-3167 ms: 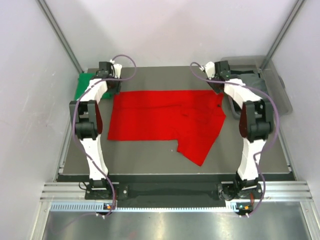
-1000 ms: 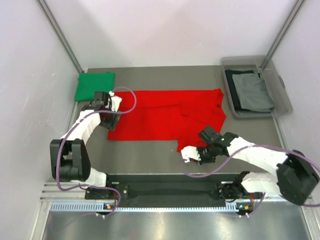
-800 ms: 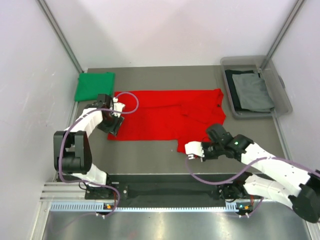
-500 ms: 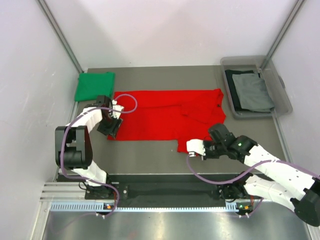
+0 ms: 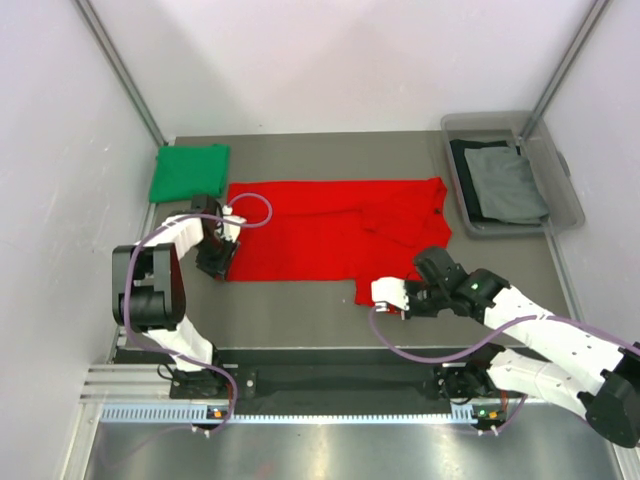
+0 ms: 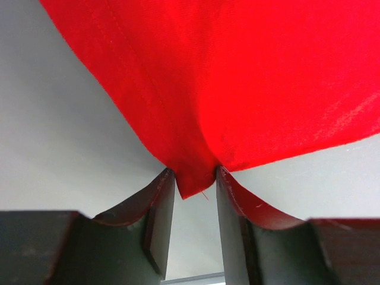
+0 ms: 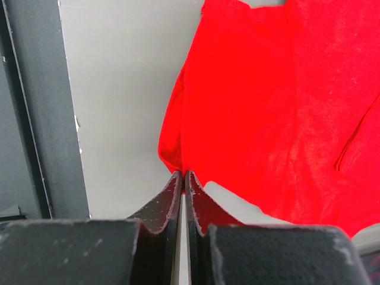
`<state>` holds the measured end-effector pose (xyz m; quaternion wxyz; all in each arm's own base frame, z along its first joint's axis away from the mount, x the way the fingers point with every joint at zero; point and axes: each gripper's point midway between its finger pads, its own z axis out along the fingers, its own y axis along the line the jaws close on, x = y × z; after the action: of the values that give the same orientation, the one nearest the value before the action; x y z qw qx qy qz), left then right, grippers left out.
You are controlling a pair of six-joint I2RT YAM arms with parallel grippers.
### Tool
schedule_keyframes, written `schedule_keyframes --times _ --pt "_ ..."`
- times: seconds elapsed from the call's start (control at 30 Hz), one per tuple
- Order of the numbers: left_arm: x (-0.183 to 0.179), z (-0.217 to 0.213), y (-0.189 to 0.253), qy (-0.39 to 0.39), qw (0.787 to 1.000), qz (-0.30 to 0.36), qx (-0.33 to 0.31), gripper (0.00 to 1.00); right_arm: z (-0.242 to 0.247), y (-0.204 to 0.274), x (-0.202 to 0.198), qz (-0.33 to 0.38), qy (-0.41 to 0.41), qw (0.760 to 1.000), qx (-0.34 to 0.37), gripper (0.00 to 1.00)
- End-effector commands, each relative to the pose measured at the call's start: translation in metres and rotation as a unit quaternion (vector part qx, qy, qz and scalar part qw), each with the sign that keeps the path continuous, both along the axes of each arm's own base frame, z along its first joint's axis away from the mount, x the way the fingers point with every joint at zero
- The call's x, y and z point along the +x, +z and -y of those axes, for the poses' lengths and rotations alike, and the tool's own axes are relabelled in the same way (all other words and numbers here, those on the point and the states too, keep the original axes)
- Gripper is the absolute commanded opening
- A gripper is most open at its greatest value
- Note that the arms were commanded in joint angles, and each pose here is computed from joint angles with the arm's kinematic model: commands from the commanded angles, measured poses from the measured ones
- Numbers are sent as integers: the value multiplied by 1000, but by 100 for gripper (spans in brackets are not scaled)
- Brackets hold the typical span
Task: Fold and stack the t-shirts
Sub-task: Fold the tshirt
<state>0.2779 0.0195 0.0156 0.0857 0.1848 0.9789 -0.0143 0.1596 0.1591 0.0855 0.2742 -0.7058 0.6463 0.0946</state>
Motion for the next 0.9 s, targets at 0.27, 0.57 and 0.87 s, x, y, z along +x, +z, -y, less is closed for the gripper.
schedule_keyframes --times 0.27,0.57,0.87 --pt "-12 -2 -12 11 999 -28 -25 0 -3 23 18 44 -30 998 24 1" --pt "17 -1 36 1 999 24 -33 0 27 79 78 135 -139 979 56 0" --pt "54 11 61 -14 997 35 -70 0 48 110 155 155 -231 957 80 0"
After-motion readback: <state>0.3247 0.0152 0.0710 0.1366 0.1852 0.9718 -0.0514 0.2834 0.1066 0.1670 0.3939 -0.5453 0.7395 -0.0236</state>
